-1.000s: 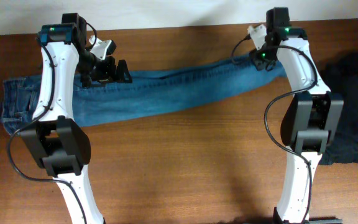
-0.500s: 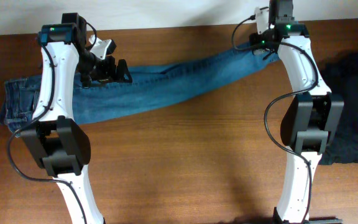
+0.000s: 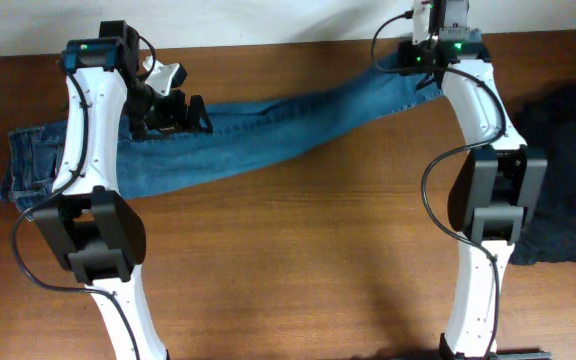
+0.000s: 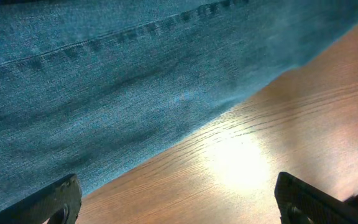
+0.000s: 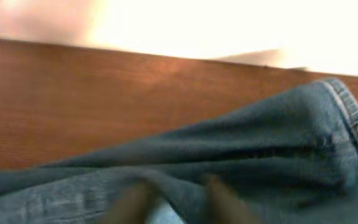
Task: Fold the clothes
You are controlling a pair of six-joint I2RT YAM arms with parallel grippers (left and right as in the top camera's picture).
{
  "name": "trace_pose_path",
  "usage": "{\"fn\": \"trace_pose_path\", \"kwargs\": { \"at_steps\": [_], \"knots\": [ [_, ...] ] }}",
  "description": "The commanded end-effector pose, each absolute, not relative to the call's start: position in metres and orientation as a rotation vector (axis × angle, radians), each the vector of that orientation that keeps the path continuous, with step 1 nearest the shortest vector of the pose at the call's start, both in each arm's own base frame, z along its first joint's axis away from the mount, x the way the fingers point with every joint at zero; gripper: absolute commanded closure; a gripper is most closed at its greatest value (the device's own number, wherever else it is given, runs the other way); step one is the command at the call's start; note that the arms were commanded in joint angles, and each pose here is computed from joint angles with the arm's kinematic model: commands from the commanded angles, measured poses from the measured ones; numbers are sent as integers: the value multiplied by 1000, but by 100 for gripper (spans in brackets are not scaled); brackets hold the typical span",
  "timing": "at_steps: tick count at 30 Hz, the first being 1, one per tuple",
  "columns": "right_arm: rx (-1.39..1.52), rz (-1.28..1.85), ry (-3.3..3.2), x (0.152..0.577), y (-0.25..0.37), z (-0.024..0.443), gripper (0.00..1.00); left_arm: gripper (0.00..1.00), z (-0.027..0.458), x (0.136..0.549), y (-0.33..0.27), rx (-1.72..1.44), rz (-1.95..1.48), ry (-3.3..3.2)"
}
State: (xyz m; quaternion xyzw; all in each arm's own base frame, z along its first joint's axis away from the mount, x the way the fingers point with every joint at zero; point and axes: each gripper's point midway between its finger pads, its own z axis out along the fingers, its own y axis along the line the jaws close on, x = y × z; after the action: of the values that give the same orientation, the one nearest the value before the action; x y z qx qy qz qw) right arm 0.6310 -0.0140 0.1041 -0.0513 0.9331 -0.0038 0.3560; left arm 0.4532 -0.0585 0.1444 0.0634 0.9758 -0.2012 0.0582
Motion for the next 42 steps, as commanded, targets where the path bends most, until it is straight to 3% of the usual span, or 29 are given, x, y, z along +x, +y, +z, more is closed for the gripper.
{"fn": "trace_pose_path", "kwargs": {
  "at_steps": [1,2,12,19,23,24,27,31,35,42],
  "knots": [
    [-104,-43,2473,628,-19,69,8,1,137,452,-60,217,-611,2971],
    [-104,-46,2478,628,-19,67,1,1,137,452,-60,217,-611,2971],
    [71,-284,2486,620,-56,76,1,1,137,452,-60,217,-611,2971],
    [149,-360,2397,624,-69,121,1,2,137,453,-60,218,-610,2970],
    [161,-352,2337,626,-70,162,1,9,138,452,-65,225,-638,2965],
    [186,-346,2342,623,-72,169,1,15,138,451,-68,232,-646,2965],
    [287,-322,2365,613,-81,176,1,20,136,449,-78,264,-650,2973],
    [386,-206,2467,588,-90,175,1,21,123,449,-106,409,-630,2949],
    [359,163,2671,548,-59,160,1,21,104,470,-119,621,-422,2852],
    [437,524,2837,499,-38,152,1,25,110,494,-169,1090,-249,2543]
  ]
}}
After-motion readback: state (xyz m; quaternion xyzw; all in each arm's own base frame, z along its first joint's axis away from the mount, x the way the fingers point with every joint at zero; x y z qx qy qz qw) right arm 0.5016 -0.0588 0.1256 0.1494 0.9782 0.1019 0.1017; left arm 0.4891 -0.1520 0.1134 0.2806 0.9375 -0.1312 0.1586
